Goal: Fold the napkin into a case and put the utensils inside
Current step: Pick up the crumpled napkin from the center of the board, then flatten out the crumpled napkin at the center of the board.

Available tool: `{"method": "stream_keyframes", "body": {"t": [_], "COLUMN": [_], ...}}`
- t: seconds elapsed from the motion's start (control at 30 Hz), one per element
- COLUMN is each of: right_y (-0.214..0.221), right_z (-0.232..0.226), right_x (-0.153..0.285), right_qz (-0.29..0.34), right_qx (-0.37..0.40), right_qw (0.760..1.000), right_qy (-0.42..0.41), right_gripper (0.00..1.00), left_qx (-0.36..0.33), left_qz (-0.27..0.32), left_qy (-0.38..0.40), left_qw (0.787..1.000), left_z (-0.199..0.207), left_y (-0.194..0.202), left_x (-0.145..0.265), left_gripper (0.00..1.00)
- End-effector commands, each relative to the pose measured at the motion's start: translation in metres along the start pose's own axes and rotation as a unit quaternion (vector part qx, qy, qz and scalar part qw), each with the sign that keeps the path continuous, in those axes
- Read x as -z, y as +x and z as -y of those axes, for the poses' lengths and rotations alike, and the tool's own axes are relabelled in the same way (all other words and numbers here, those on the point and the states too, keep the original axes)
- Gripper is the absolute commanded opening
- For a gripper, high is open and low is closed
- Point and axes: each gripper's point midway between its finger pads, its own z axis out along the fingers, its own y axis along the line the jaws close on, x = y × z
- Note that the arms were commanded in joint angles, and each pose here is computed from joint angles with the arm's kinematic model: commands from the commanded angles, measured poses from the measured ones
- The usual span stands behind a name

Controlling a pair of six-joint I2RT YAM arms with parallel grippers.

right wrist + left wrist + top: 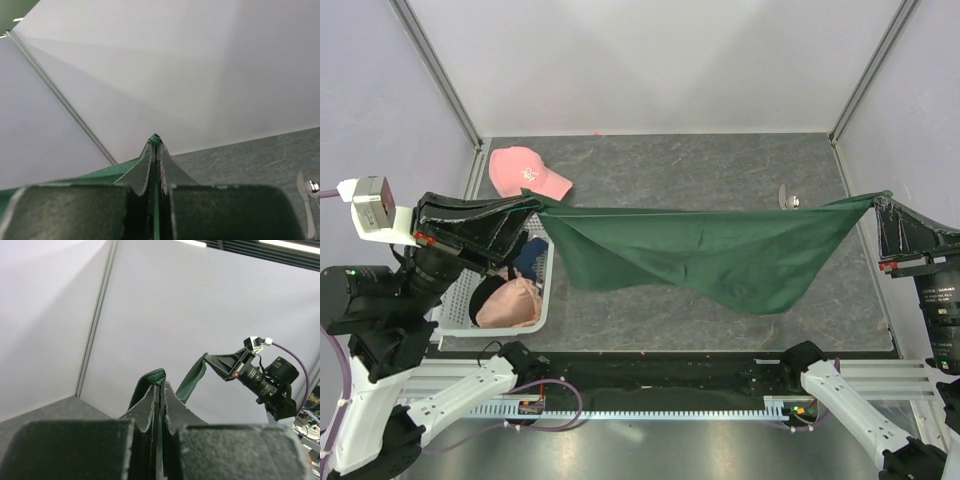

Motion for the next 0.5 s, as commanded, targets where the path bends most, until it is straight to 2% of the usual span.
{"method": "stream_keyframes", "body": {"t": [0.0, 0.1, 0.13, 0.2, 0.3, 0.33, 0.4, 0.43, 0.47], "right_y": [0.011, 0.021, 0.029, 0.060, 0.121, 0.155, 0.179, 0.199, 0.224], "right_z": [0.025, 0.052, 0.059, 0.078, 0.096, 0.110, 0.121, 0.124, 0.150], "right_x": [-0.013, -0.034, -0.042, -0.073, -0.122, -0.140, -0.166, -0.178, -0.196], "right_qz": [-0.008, -0.007, -0.015, -0.046, -0.106, -0.138, -0.149, -0.174, -0.191], "right_qx": [0.040, 0.054, 0.059, 0.085, 0.118, 0.132, 0.123, 0.112, 0.112], "right_qw": [0.997, 0.988, 0.985, 0.971, 0.954, 0.944, 0.943, 0.945, 0.935], "right_qy": [0.062, 0.141, 0.163, 0.220, 0.254, 0.269, 0.270, 0.254, 0.278], "right_gripper": [0.00, 0.00, 0.00, 0.00, 0.00, 0.00, 0.00, 0.00, 0.00], "left_qx": [-0.027, -0.018, -0.008, -0.008, -0.029, -0.043, -0.053, -0.051, -0.042], "left_qz": [-0.012, -0.025, -0.022, -0.052, -0.081, -0.074, -0.088, -0.092, -0.100], "left_qy": [-0.014, -0.086, -0.143, -0.207, -0.340, -0.393, -0.453, -0.468, -0.475], "left_qw": [0.999, 0.996, 0.989, 0.977, 0.936, 0.915, 0.885, 0.877, 0.873], "left_z": [-0.016, -0.055, -0.078, -0.116, -0.186, -0.210, -0.252, -0.268, -0.281], "left_y": [0.012, 0.034, 0.038, 0.068, 0.107, 0.112, 0.137, 0.146, 0.154], "left_x": [-0.015, -0.032, -0.034, -0.048, -0.051, -0.045, -0.041, -0.039, -0.039], "left_gripper": [0.02, 0.02, 0.02, 0.02, 0.02, 0.02, 0.02, 0.02, 0.02]}}
